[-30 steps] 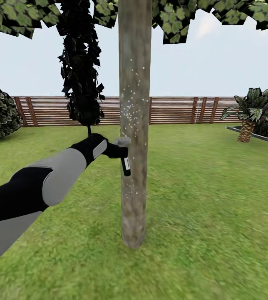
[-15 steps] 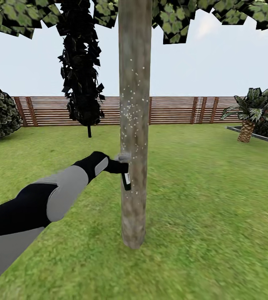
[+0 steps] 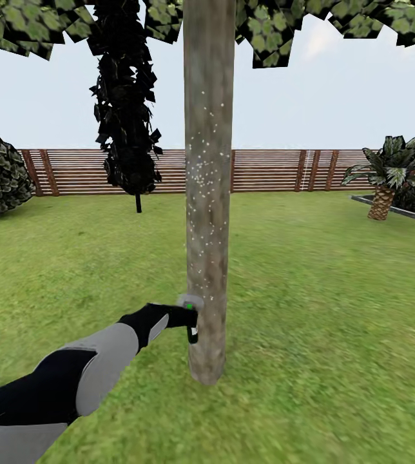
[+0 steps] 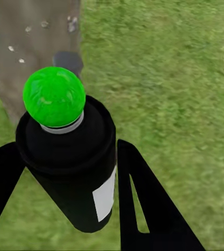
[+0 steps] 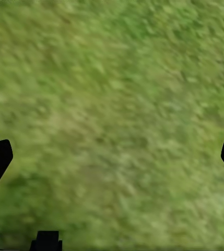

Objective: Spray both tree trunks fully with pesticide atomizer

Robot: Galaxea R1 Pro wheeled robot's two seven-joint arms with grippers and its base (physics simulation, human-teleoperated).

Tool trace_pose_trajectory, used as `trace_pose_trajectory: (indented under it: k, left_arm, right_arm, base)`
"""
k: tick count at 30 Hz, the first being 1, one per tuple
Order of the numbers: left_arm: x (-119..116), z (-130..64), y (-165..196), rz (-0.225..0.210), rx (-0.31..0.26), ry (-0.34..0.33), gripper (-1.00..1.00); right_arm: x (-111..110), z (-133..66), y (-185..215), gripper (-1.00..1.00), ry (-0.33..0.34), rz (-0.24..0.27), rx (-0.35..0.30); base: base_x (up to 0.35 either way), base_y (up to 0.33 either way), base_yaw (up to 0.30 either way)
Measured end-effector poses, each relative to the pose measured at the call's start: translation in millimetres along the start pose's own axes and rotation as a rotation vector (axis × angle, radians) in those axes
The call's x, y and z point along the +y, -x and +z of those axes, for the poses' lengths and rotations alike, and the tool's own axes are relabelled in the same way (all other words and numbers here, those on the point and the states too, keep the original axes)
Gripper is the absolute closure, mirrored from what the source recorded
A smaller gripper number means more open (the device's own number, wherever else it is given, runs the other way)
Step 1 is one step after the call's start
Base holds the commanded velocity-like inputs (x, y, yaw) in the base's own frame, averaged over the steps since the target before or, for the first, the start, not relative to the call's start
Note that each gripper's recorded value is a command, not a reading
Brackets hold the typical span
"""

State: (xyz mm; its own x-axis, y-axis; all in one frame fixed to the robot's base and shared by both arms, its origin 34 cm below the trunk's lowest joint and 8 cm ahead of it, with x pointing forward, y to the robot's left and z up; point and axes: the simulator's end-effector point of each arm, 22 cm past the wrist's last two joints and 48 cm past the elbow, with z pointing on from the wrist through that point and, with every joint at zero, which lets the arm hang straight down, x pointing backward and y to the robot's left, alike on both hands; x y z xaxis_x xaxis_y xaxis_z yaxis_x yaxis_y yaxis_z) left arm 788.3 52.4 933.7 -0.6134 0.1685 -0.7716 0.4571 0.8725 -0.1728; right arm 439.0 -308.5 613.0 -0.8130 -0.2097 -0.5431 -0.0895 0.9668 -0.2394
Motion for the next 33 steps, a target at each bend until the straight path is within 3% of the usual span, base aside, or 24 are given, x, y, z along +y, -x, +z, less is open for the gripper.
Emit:
trace_pose_trajectory:
  k: [1,3,8,12,20,26,33]
  left_arm:
    - [4.0,3.0,-13.6,0.003,-0.043,0.003,1.00]
    - [24.8,1.2,-38.0,0.002,-0.062,0.030,1.00]
    - [41.5,-3.1,-50.1,0.014,-0.145,0.053,1.00]
    - [54.5,-7.3,-52.5,0.016,-0.155,0.070,1.00]
    - [58.7,-8.5,-53.4,0.014,-0.156,0.077,1.00]
    - [65.2,-11.1,-49.0,-0.056,-0.180,0.084,1.00]
    - [69.7,-12.4,-52.8,-0.068,-0.167,0.086,1.00]
  right_arm:
    - [1.7,-0.7,-2.4,-1.00,0.005,0.000,0.003]
    - [6.4,-1.5,-3.8,-1.00,0.015,0.000,0.005]
    - [11.4,-3.8,-10.9,-1.00,0.024,0.000,0.015]
    - [12.3,-4.7,-14.1,-1.00,0.025,0.000,0.019]
    - [21.1,-5.8,-13.2,-1.00,0.036,0.003,0.018]
    - [22.1,-5.9,-12.9,-1.00,0.037,0.004,0.018]
    - [21.9,-5.8,-12.8,-1.00,0.037,0.004,0.017]
  base:
    - [0.000,0.000,0.000]
    - [0.000,0.000,0.000]
    - [0.000,0.000,0.000]
    - [0.011,0.048,0.000]
    - [0.144,0.258,0.000]
    - [0.138,0.324,0.000]
    - [0.012,0.349,-0.113]
